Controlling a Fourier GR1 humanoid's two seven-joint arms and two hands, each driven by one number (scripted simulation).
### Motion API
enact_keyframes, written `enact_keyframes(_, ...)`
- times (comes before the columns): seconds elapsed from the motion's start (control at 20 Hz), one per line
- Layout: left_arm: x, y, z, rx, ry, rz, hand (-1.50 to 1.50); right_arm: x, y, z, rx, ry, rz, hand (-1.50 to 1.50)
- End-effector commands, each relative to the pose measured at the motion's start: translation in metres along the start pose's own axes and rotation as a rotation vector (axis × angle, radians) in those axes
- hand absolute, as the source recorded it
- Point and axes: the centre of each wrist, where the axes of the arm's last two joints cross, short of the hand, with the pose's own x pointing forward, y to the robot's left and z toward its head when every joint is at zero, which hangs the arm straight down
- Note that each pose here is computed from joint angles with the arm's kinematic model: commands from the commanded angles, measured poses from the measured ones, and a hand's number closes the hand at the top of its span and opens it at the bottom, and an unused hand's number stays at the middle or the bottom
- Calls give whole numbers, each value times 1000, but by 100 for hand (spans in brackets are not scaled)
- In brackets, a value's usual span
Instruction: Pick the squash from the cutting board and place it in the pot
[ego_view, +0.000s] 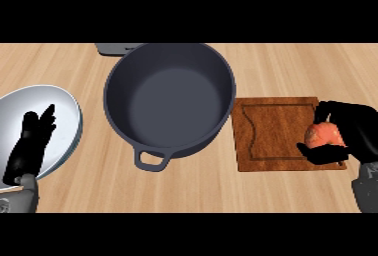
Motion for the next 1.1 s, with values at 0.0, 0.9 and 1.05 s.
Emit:
enact_keyframes(0.0,-13,3,3,16,9,-3,0,25,-38,17,-228,-94,-74,150)
enact_keyframes(0.9,5,-9,9,0,-5,-10,0,172,-169,38,-346,-352,-301,150)
enact_keyframes(1.05,2,-6,9,-27,-19,-14,0,215,-183,20,-301,-350,-307,150)
